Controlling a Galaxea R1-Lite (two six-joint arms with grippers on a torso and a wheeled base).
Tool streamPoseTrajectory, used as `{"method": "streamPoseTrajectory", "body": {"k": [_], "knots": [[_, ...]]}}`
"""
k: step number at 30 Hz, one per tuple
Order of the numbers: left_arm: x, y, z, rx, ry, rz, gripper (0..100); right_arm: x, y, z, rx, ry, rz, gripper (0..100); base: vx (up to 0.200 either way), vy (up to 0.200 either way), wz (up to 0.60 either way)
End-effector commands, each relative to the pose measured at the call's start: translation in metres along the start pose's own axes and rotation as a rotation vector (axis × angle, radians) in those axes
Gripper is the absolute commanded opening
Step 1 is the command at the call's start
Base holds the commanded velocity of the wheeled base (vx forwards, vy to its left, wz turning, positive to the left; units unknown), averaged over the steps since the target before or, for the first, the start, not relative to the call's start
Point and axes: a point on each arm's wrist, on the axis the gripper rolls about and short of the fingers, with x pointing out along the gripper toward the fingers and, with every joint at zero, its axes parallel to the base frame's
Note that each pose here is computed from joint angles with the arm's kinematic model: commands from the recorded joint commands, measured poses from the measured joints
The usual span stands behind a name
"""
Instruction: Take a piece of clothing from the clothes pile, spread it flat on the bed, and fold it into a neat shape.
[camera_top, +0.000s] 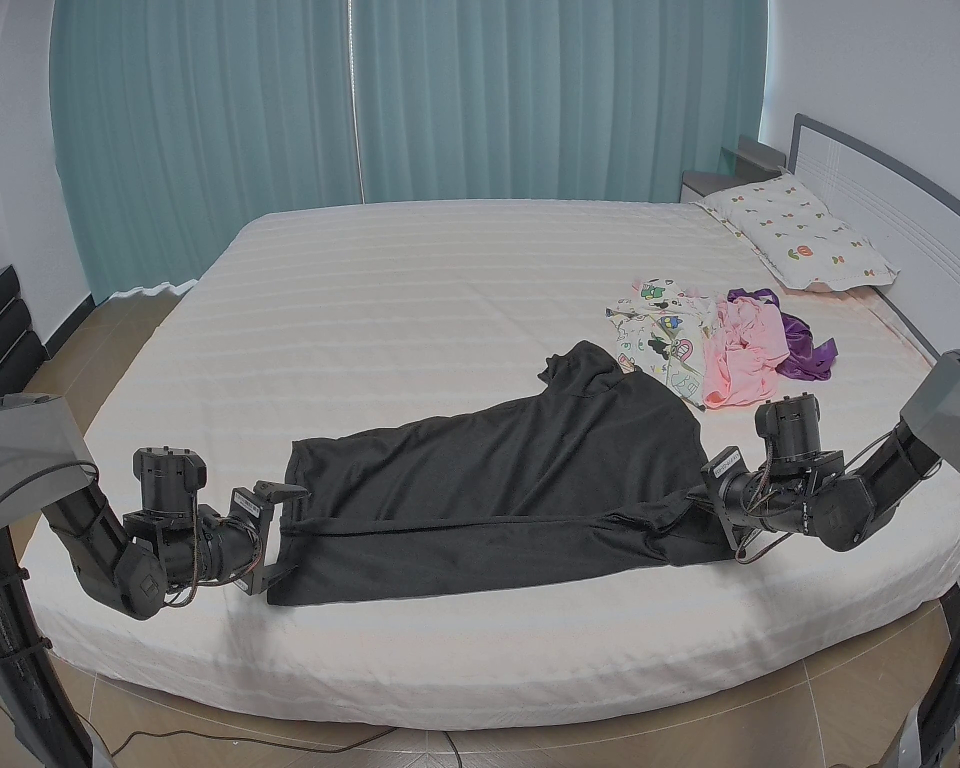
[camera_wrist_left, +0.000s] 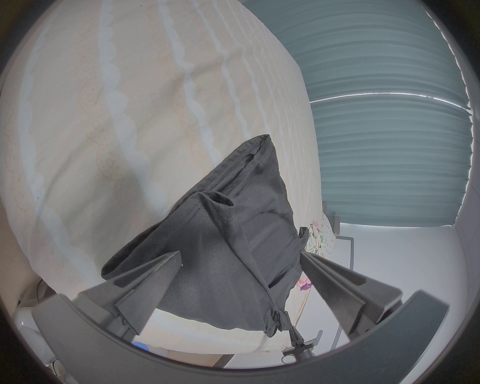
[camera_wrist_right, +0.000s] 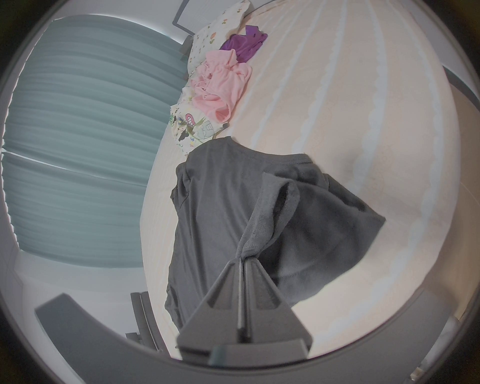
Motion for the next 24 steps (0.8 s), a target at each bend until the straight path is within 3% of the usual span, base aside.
{"method": "streamPoseTrajectory", "body": {"k": [1, 15, 16, 24], "knots": [[0.001, 0.0, 0.0, -0.001, 0.0, 0.001, 100, -0.021, 0.017, -0.008, -0.029, -0.005, 0.043, 0, 0.0, 0.0, 0.0], [0.001, 0.001, 0.0, -0.001, 0.0, 0.003, 100, -0.027, -0.01, -0.022, -0.091, 0.009, -0.066, 0, 0.0, 0.0, 0.0], [0.001, 0.001, 0.0, -0.001, 0.0, 0.003, 100, -0.027, -0.011, -0.023, -0.093, 0.011, -0.07, 100, 0.0, 0.0, 0.0], [0.001, 0.001, 0.0, 0.0, 0.0, 0.003, 100, -0.041, -0.015, -0.021, -0.094, 0.018, -0.066, 100, 0.0, 0.0, 0.0]]}}
